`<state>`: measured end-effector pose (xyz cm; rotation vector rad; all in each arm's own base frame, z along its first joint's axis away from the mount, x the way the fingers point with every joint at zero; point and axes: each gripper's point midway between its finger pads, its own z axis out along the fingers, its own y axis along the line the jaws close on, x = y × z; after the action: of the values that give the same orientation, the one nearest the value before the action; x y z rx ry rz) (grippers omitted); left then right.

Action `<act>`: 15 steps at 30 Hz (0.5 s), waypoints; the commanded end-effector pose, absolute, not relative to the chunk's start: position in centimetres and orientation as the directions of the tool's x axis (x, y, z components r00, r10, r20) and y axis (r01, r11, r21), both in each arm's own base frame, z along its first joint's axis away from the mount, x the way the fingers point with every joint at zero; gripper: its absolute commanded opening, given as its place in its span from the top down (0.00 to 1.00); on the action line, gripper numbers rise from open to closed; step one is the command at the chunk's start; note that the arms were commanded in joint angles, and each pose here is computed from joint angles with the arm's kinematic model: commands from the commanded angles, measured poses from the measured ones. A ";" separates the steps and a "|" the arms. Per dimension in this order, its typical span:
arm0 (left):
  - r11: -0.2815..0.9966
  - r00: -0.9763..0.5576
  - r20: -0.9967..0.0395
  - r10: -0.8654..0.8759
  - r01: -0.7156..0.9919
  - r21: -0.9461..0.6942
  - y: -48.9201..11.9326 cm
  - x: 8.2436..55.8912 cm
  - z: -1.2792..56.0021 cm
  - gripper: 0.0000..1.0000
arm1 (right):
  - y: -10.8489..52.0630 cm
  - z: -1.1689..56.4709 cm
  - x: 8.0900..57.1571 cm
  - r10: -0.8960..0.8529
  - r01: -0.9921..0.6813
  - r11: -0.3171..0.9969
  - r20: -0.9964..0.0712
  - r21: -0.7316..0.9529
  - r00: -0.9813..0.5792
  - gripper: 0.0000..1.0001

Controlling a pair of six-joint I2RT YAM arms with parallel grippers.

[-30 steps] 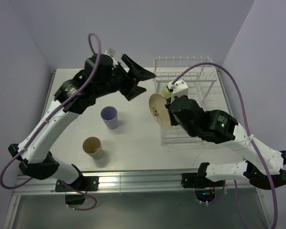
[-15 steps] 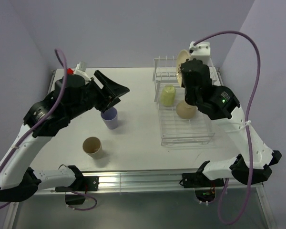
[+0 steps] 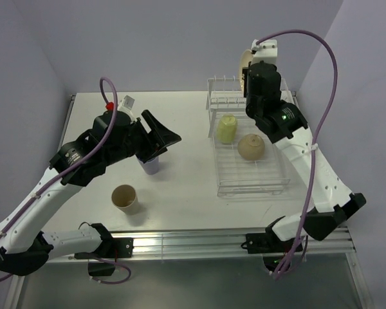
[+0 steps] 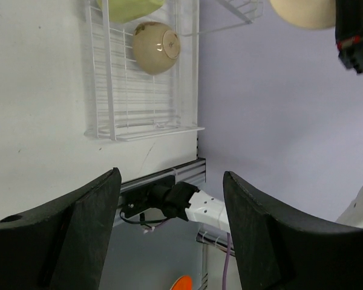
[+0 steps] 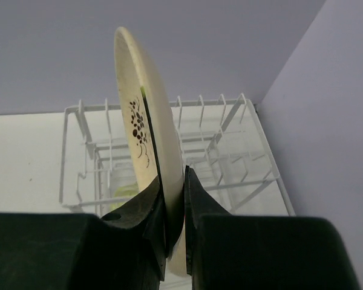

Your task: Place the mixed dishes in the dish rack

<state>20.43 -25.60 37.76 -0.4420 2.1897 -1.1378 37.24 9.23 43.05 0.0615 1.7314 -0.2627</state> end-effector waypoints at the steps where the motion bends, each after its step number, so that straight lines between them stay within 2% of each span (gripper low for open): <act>1: 0.546 -0.761 -0.399 -0.512 0.070 -0.835 -26.4 20.2 38.7 0.26 | 8.3 46.8 39.6 -0.065 0.198 0.977 -0.996 -0.076 -0.061 1.00; 12: 0.575 -0.771 -0.448 -0.452 0.132 -0.807 -27.1 21.0 38.2 0.26 | 5.9 42.0 43.1 -0.108 0.222 0.965 -0.980 -0.144 -0.166 1.00; 15: 0.568 -0.781 -0.443 -0.440 0.140 -0.811 -27.2 21.2 37.9 0.29 | 5.2 41.2 43.5 -0.115 0.243 0.957 -0.977 -0.157 -0.180 1.00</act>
<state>20.93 -26.72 36.98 -0.3123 2.2148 -1.1522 42.88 5.69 39.91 0.0697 1.7853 -0.3320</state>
